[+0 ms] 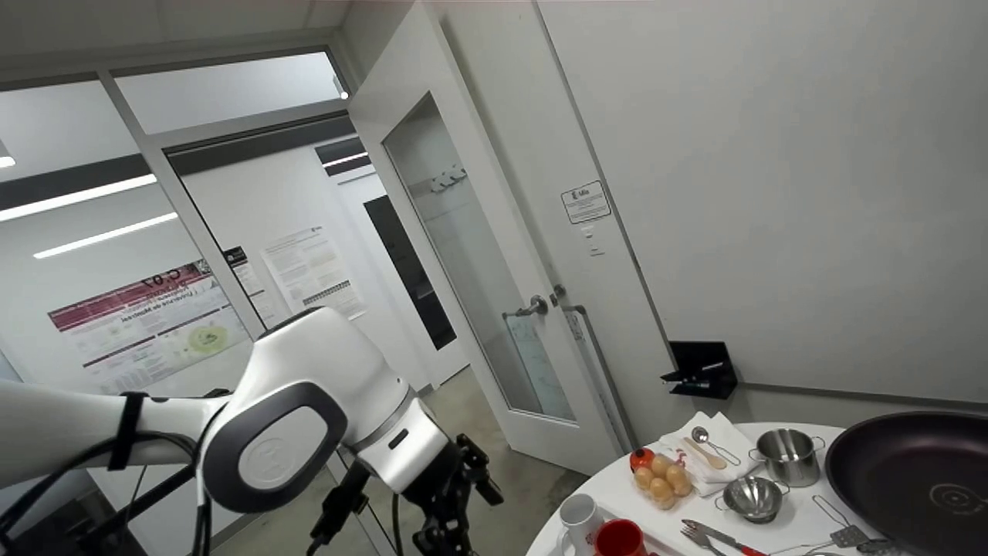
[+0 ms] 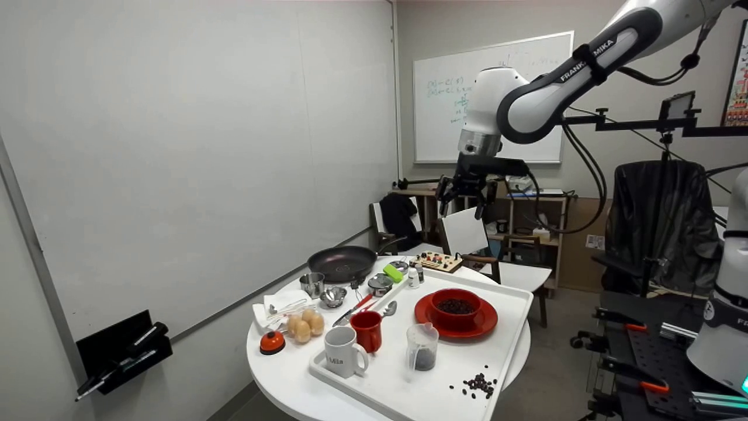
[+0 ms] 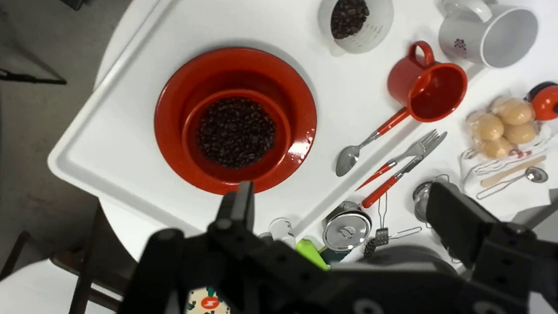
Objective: Pick up the jug and pour its contents in the red bowl
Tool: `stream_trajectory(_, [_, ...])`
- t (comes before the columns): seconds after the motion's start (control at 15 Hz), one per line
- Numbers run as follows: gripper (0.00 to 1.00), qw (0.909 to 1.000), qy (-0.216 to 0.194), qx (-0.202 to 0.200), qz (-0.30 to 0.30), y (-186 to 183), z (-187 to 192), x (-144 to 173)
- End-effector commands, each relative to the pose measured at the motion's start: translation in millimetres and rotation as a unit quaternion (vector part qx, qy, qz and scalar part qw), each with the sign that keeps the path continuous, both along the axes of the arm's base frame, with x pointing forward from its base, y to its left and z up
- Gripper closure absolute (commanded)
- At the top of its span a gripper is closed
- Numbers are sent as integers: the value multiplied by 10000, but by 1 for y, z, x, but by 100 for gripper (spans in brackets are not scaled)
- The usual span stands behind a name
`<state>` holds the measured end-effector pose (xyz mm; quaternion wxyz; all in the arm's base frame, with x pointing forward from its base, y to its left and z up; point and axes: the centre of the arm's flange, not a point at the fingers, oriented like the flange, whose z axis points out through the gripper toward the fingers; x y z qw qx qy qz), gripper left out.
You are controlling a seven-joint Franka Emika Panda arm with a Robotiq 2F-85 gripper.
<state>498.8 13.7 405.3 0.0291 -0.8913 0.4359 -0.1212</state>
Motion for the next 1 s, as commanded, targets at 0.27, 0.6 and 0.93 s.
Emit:
stream_trajectory(0.27, [0, 9835, -293, -427, -1733, 41, -62, 85])
stream_trajectory(0.6, [0, 9798, -162, -611, -1897, -10, -47, 64])
stream_trajectory(0.93, [0, 9775, -92, -581, -2028, -10, -59, 64])
